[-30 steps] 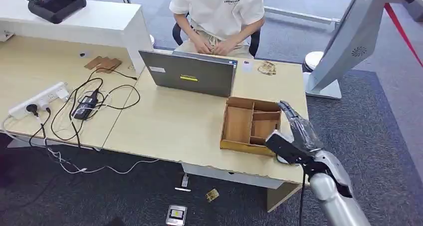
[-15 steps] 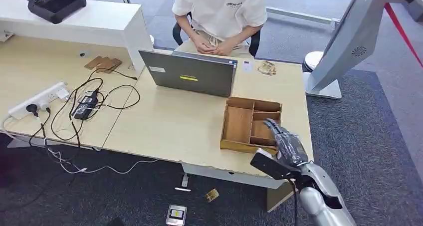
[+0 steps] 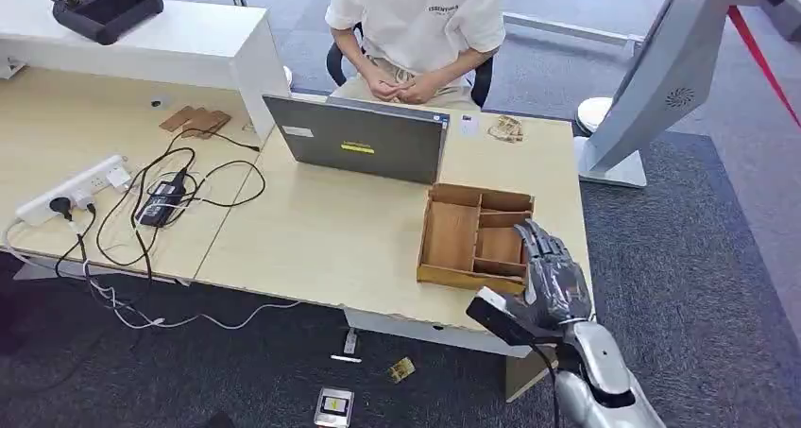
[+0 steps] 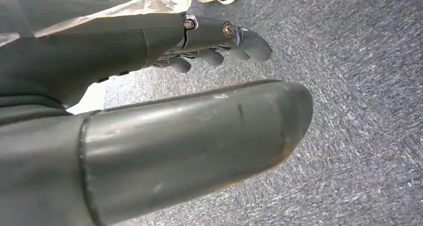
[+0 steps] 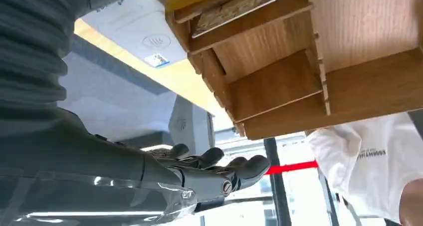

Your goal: Pass the card to the sensor for recognition and then transmit it.

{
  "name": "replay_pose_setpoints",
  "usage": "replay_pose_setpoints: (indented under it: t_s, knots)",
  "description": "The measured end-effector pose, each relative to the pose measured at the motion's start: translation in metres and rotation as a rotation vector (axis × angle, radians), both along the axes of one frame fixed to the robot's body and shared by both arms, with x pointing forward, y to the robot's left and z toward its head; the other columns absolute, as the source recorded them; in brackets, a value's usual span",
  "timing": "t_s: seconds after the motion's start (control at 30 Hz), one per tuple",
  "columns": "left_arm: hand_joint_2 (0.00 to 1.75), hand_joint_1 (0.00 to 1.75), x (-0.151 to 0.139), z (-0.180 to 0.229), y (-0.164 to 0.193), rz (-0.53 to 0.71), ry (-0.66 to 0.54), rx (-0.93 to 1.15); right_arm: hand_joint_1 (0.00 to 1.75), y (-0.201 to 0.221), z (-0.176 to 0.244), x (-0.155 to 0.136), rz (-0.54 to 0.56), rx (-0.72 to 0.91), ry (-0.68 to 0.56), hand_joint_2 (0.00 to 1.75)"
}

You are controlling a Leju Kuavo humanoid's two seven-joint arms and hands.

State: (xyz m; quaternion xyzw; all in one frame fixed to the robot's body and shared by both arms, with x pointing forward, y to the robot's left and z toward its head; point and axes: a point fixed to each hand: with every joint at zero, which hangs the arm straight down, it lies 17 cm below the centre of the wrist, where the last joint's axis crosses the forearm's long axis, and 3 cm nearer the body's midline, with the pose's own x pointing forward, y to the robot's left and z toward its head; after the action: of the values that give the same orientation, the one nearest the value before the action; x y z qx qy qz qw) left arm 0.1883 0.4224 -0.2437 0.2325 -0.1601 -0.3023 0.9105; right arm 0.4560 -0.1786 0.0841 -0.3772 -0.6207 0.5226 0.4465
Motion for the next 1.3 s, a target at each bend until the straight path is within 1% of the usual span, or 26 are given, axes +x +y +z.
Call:
replay_pose_setpoints:
  t_s: [0.17,0.43,0.6,0.77,1.3]
  knots:
    - [0.0,0.0,0.0,0.0,-0.002,0.006,0.0,-0.003,0.0,-0.004,-0.005,0.006,-0.016,-0.031,-0.046,1.75]
    - [0.0,0.0,0.0,0.0,-0.003,0.01,-0.001,-0.004,0.0,-0.002,-0.025,0.009,0.003,-0.052,-0.01,1.75]
    - [0.0,0.0,0.0,-0.001,-0.003,0.006,0.0,-0.003,0.0,0.004,-0.034,0.009,0.01,-0.005,0.022,1.75]
    - [0.0,0.0,0.001,0.0,-0.003,0.003,-0.003,-0.004,0.0,0.007,-0.031,0.015,0.018,0.035,0.005,1.75]
    - [0.0,0.0,0.001,0.0,-0.004,0.0,-0.005,-0.003,0.0,-0.002,-0.041,0.024,-0.008,0.049,0.011,1.75]
